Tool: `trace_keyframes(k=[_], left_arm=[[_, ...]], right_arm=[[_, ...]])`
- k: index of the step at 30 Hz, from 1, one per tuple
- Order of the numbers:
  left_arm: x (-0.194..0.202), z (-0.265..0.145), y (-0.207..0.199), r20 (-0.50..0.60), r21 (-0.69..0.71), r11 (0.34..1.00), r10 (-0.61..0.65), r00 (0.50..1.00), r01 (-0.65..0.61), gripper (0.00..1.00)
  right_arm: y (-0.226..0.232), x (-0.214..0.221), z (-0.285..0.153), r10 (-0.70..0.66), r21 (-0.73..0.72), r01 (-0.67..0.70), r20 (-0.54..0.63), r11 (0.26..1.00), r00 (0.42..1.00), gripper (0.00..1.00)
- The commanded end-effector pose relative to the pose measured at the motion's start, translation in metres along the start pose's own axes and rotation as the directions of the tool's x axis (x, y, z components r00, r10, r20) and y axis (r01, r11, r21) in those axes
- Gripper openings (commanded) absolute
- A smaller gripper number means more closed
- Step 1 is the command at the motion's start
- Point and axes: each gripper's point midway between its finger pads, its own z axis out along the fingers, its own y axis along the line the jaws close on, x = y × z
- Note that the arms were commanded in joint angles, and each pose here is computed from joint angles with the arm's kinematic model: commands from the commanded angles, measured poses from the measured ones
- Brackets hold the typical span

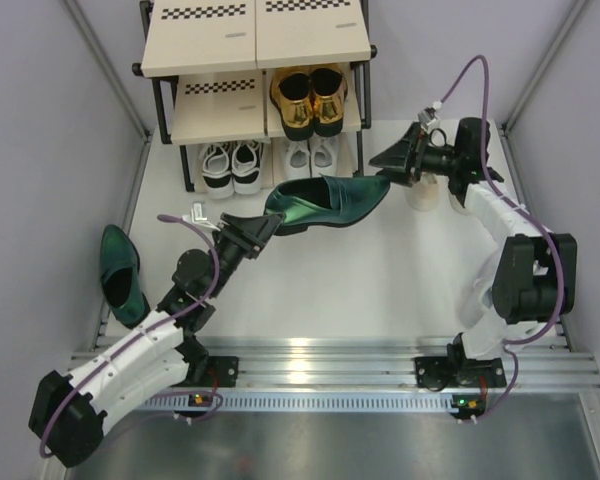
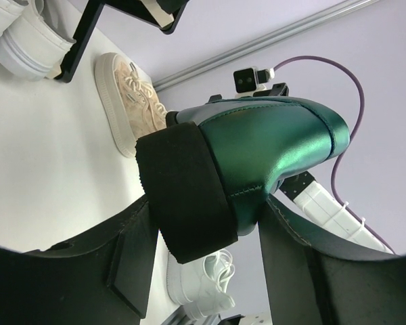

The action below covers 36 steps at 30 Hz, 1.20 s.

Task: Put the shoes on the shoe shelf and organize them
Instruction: Pick up the shoe at the center of the board.

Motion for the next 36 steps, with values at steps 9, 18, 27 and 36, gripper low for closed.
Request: trace_keyframes(k=[9,18,27,36], left_arm=[[-0.006,0.006,-0.051,-0.011,0.189,0.980,-0.063,0.998,0.064,0.00],[0.027,0.009,-0.037,-0.168,0.161,0.983,-0.058,0.984,0.086,0.00],[0.039,0.022,-0.033,-0.225,0.140,0.987,-0.050,0.973,0.083,0.00],[0.044,0.030,-0.032,-0.246,0.145,0.985,-0.059,0.968,0.097,0.00]], right_arm=[[0.011,0.005,0.016,0.005,-0.025,-0.006,-0.019,1.000,1.000,0.98],[0.025,-0.019,0.034,-0.024,-0.061,0.024,0.000,0.998,1.000,0.87],[0.041,-0.011,0.053,-0.004,-0.130,0.001,-0.020,0.991,1.000,0.50],[0.047,-0.008,0.055,0.012,-0.176,-0.016,-0.024,0.984,1.000,0.00]])
